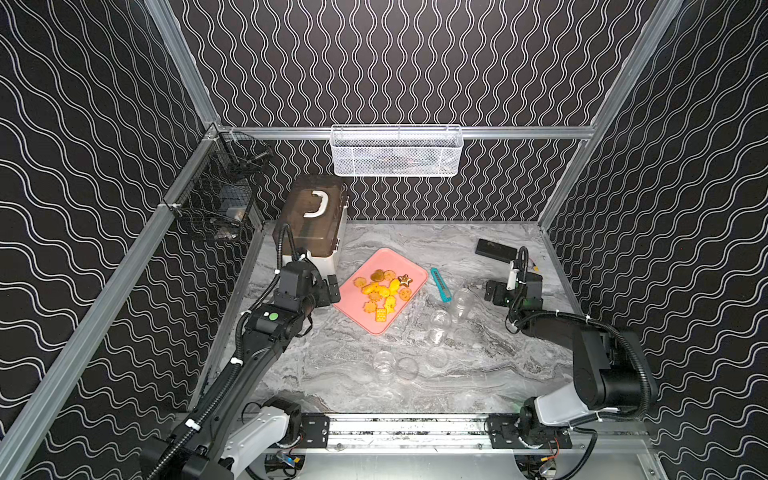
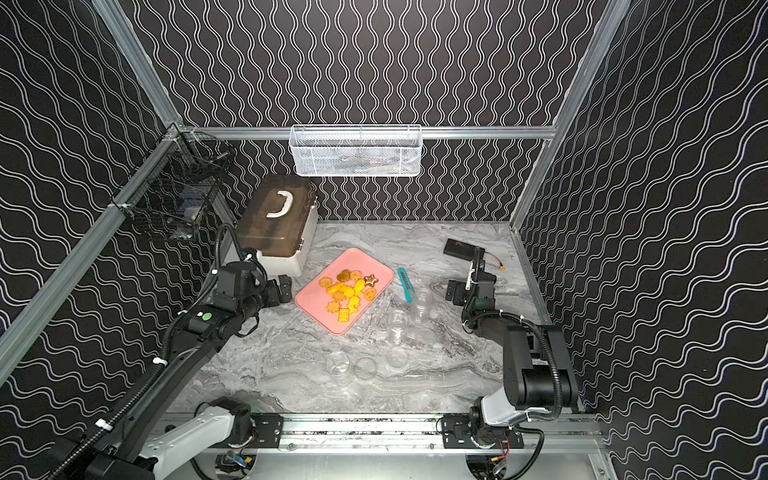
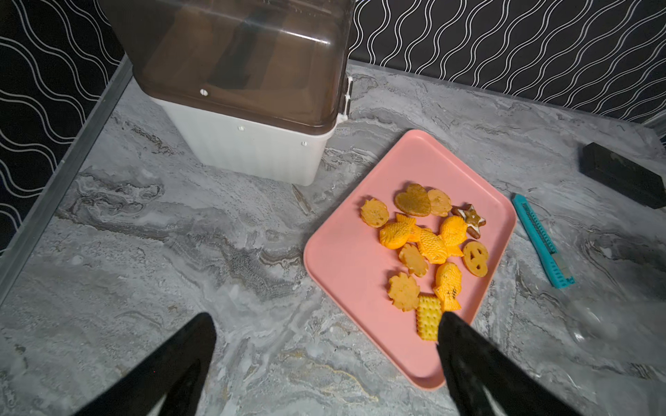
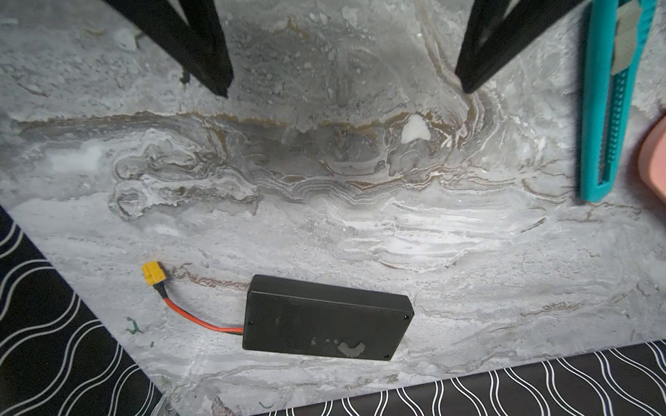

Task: Pour the cookies out of the jar
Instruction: Reset both arms

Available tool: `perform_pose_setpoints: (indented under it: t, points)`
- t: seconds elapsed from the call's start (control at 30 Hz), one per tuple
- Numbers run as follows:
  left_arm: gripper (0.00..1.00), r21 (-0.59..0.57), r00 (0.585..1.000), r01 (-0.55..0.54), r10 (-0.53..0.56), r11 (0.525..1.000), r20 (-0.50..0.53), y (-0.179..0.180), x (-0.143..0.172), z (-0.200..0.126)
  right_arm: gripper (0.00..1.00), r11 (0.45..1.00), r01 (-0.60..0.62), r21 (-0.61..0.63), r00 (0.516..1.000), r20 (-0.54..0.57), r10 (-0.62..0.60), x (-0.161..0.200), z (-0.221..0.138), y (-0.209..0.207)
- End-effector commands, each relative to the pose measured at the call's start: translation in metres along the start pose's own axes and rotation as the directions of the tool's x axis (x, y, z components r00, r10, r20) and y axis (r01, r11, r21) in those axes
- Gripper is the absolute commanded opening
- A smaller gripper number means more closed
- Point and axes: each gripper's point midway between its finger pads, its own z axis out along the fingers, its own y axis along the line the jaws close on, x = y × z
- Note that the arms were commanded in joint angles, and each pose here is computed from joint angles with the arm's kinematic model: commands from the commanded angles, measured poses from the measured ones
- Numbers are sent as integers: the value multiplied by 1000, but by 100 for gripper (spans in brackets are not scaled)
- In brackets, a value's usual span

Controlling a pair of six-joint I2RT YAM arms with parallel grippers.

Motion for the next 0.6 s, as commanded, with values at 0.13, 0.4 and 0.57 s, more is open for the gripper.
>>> perform_pose_setpoints:
  t: [0.13, 0.4, 0.57]
  points:
    - [99, -10, 997, -20, 21, 1000, 74, 1, -11, 8, 100, 1000, 12, -1, 998, 57, -12, -14, 2, 0]
    - [99, -20, 996, -31, 33, 999, 85, 5, -3, 13, 100, 1000, -9, 3, 997, 72, 9, -11, 3, -5]
    - [99, -25, 994, -39, 42, 999, 105, 6, -2, 21, 100, 999, -29, -23, 994, 106, 31, -13, 5, -5]
